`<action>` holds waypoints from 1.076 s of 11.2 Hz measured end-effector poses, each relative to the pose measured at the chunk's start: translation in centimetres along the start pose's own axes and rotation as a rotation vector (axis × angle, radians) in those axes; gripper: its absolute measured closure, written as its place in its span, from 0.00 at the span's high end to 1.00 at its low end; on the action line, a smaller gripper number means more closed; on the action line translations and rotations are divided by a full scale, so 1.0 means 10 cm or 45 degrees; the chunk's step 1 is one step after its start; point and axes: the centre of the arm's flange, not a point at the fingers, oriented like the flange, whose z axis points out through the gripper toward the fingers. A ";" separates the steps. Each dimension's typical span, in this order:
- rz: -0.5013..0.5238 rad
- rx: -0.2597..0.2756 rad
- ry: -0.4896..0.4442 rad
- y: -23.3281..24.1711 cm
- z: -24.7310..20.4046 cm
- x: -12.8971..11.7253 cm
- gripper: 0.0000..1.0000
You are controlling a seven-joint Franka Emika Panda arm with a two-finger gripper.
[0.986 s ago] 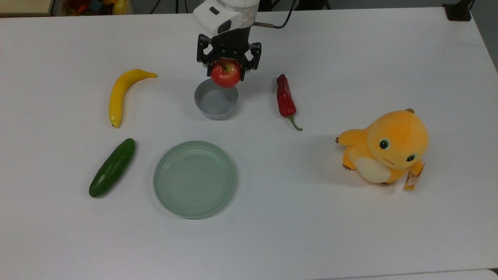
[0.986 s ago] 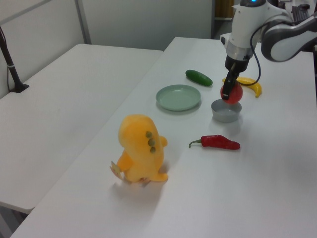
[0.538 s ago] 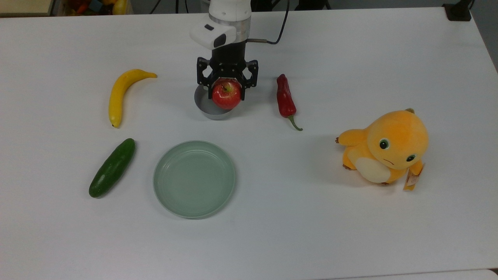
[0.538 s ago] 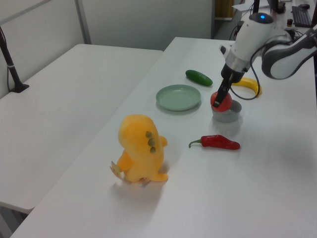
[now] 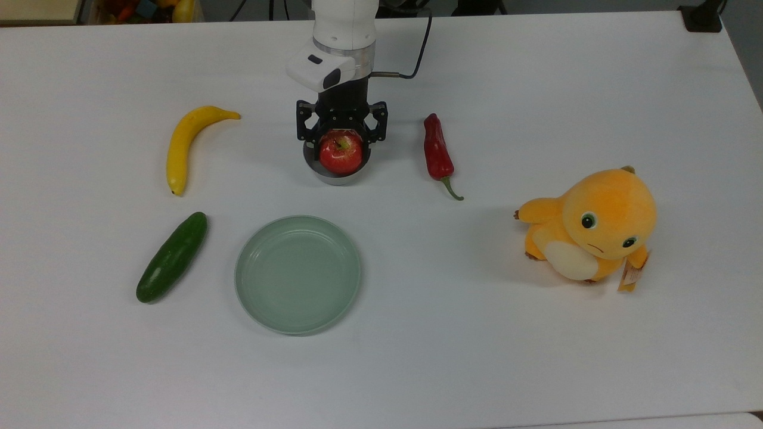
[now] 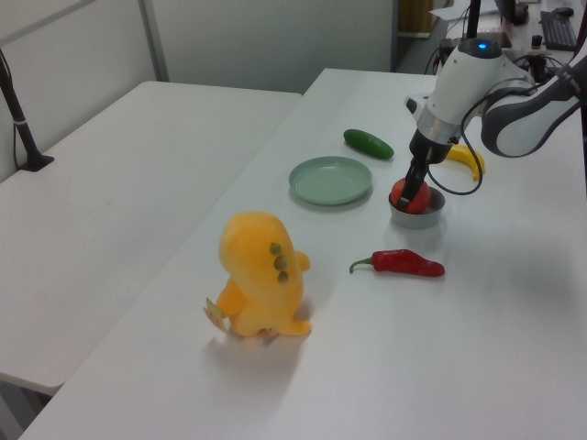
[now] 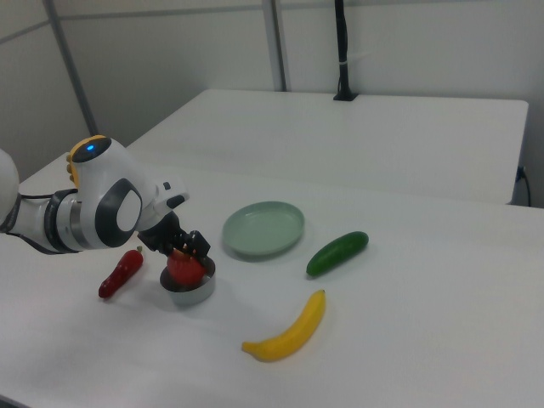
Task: Put the red apple in the bowl
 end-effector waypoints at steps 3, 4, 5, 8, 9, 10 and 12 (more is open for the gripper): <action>0.002 -0.001 0.000 0.01 0.00 0.00 1.00; 0.003 -0.001 0.002 0.01 -0.01 0.01 1.00; 0.005 -0.004 0.003 0.03 -0.04 0.03 1.00; 0.054 -0.062 -0.069 0.14 -0.45 0.29 1.00; 0.085 -0.082 -0.083 0.19 -0.67 0.41 1.00; 0.130 -0.101 -0.103 0.24 -0.89 0.54 1.00; 0.248 -0.078 -0.144 0.31 -1.34 0.78 1.00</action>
